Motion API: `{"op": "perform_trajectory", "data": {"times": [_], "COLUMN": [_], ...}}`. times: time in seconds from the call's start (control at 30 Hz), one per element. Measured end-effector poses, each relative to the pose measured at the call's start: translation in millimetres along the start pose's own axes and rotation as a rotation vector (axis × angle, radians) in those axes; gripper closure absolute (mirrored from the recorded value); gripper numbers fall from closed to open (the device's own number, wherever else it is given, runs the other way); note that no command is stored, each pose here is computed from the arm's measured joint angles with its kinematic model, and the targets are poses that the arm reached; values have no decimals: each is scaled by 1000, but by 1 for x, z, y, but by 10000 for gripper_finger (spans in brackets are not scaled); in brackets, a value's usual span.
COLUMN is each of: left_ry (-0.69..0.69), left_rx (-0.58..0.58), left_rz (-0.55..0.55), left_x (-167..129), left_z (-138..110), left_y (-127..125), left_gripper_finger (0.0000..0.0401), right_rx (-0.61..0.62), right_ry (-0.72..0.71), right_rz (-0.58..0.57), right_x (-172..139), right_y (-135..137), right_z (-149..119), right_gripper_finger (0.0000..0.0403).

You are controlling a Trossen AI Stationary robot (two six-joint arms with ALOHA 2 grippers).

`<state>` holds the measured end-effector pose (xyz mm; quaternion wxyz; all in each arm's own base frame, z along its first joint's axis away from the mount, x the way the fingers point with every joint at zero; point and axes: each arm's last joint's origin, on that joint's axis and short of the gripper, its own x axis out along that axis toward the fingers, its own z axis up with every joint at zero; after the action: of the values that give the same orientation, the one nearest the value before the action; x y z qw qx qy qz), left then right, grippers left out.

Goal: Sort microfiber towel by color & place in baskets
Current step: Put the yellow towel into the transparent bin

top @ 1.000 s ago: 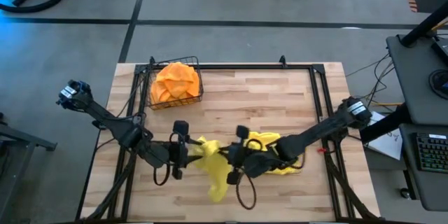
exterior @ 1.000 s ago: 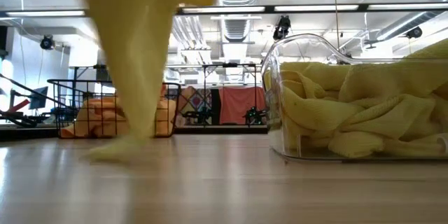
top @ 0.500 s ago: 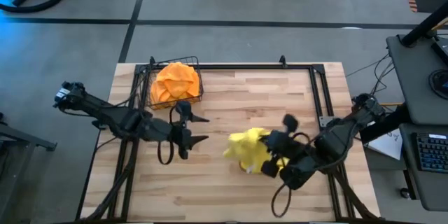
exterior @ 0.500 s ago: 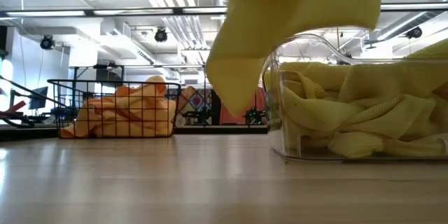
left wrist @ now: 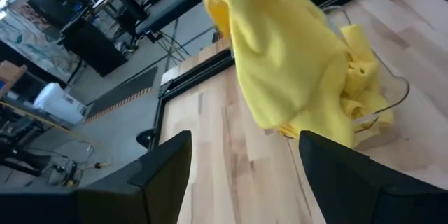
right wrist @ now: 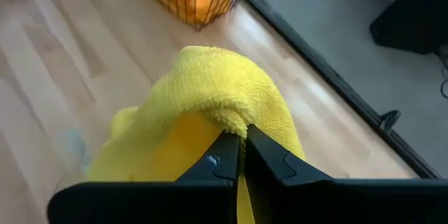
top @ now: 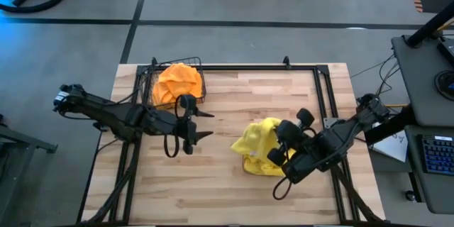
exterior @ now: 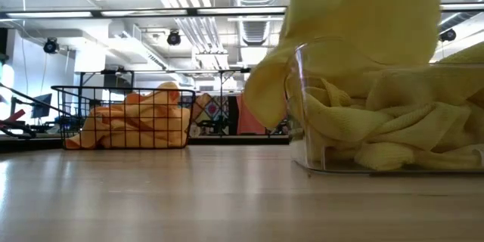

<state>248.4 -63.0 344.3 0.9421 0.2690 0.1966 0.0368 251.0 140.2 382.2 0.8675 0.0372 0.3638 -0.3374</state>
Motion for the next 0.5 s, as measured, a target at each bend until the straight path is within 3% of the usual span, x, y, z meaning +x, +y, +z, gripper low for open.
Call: {"op": "perform_trajectory", "data": {"times": [0.33,0.5], "left_ry": [35,70], "left_rx": [-172,-257], "left_rz": [-19,-53], "left_x": [-15,-25], "left_z": [-5,-9], "left_y": [4,0], "left_gripper_finger": [154,154], "right_rx": [-38,-64], "right_ry": [22,95], "right_rz": [-45,19], "right_x": [15,16], "right_y": [-15,-28], "right_z": [23,43], "right_gripper_finger": [394,394]}}
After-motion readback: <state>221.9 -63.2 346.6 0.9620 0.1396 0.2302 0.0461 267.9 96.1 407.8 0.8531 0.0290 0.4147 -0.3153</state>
